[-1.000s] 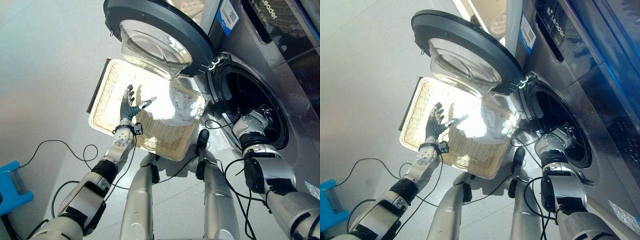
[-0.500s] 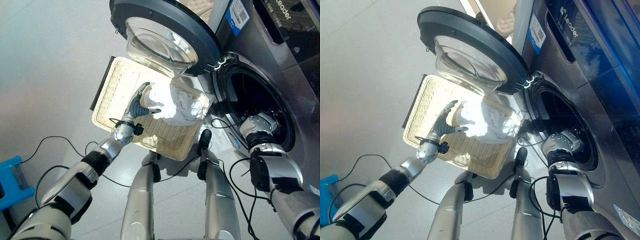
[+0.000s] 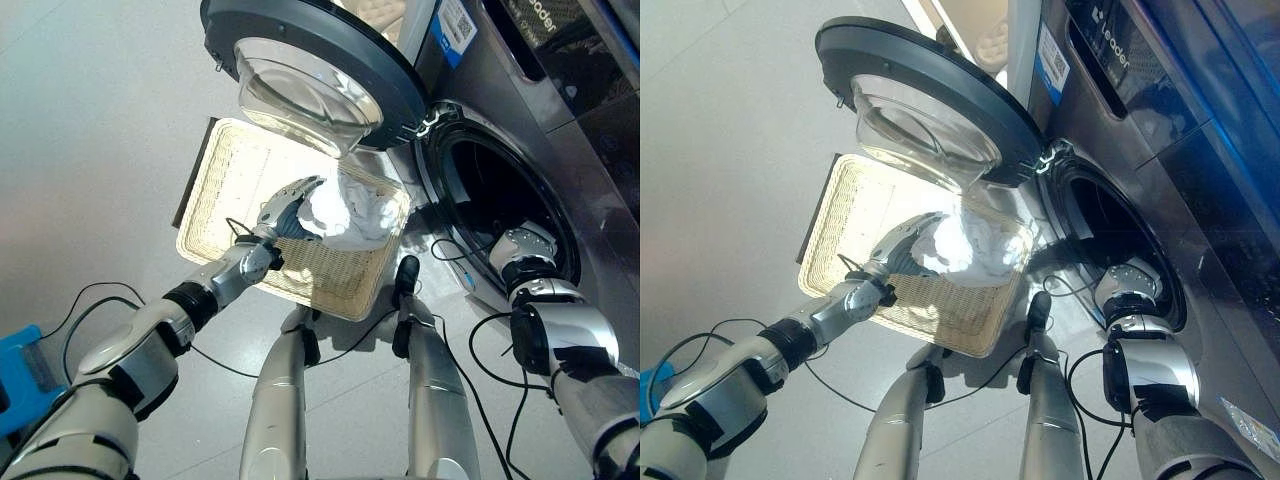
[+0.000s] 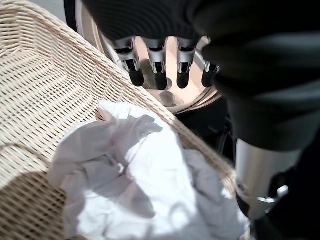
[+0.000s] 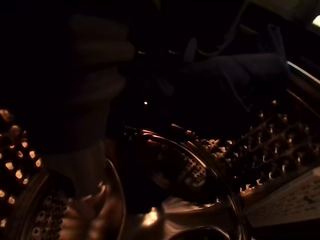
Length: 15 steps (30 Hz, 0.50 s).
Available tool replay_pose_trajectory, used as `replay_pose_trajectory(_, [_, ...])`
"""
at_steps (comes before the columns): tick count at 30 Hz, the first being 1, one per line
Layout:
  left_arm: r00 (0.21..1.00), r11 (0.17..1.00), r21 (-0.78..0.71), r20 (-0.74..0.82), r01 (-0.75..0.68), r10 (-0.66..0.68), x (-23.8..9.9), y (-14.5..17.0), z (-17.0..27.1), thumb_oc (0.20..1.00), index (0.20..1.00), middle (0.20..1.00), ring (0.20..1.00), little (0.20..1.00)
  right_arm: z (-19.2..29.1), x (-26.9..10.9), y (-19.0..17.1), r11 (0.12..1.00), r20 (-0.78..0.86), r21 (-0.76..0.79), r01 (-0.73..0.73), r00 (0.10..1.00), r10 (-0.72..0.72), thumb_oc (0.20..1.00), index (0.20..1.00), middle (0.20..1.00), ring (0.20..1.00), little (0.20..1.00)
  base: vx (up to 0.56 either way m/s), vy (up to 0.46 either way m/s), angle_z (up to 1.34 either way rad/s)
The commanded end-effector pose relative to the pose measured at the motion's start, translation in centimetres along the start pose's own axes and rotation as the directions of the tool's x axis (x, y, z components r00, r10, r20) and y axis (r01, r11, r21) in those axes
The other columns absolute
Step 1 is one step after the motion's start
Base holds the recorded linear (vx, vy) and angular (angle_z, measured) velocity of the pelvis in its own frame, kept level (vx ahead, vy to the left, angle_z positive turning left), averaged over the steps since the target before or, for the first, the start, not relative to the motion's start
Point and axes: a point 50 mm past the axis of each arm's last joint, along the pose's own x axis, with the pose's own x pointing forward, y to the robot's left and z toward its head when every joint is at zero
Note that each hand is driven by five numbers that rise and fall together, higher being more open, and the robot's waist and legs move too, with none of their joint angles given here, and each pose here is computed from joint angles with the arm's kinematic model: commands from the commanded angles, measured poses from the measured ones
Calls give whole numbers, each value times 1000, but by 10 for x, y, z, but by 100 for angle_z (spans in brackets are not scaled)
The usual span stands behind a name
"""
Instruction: Put the clothes into the washing machine.
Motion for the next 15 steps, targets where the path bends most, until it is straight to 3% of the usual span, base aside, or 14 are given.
replay_pose_trajectory(1, [998, 995, 83, 39, -53, 50, 8, 11, 6, 1000, 1000, 1000, 1000, 1000, 37, 12, 38, 973, 143, -223, -62, 985, 96, 1000, 1000, 1000, 1000, 1000, 0, 5, -6])
replay_pose_trajectory(2, [998, 994, 94, 44, -56, 52, 10, 13, 6, 1000, 1000, 1000, 1000, 1000, 36, 11, 42, 964, 155, -259, -59, 983, 102, 1000, 1000, 1000, 1000, 1000, -1, 0, -4])
replay_pose_trajectory(5, [997, 986, 157, 69, -49, 38, 14, 18, 11, 1000, 1000, 1000, 1000, 1000, 33, 3, 61, 820, 271, -571, 43, 952, 139, 1000, 1000, 1000, 1000, 1000, -1, 0, -1])
replay_pose_trajectory(8, [997, 981, 188, 73, -43, 30, 16, 18, 12, 1000, 1000, 1000, 1000, 1000, 31, 0, 66, 755, 327, -647, 104, 933, 152, 1000, 1000, 1000, 1000, 1000, 0, 0, 0])
replay_pose_trajectory(10, [996, 956, 293, 91, -32, 5, 16, 16, 11, 1000, 1000, 1000, 1000, 1000, 30, -5, 73, 543, 444, -799, 257, 861, 246, 1000, 1000, 1000, 1000, 1000, 1, -13, -4])
replay_pose_trajectory(11, [995, 949, 314, 98, -33, 2, 16, 16, 11, 1000, 1000, 1000, 1000, 1000, 29, -6, 75, 513, 453, -814, 272, 850, 268, 1000, 1000, 1000, 1000, 1000, -7, 1, -3])
replay_pose_trajectory(12, [993, 920, 391, 119, -27, -22, 18, 16, 13, 1000, 1000, 1000, 1000, 1000, 26, -9, 81, 396, 476, -856, 333, 806, 352, 1000, 1000, 1000, 1000, 1000, 0, 0, 0])
replay_pose_trajectory(14, [990, 886, 464, 131, -21, -45, 19, 16, 13, 1000, 1000, 1000, 1000, 1000, 22, -12, 86, 291, 469, -881, 373, 773, 428, 1000, 1000, 1000, 1000, 1000, 0, 0, 0])
replay_pose_trajectory(15, [990, 886, 464, 131, -21, -45, 19, 16, 13, 1000, 1000, 1000, 1000, 1000, 22, -12, 86, 291, 469, -881, 373, 773, 428, 1000, 1000, 1000, 1000, 1000, 0, 0, 0])
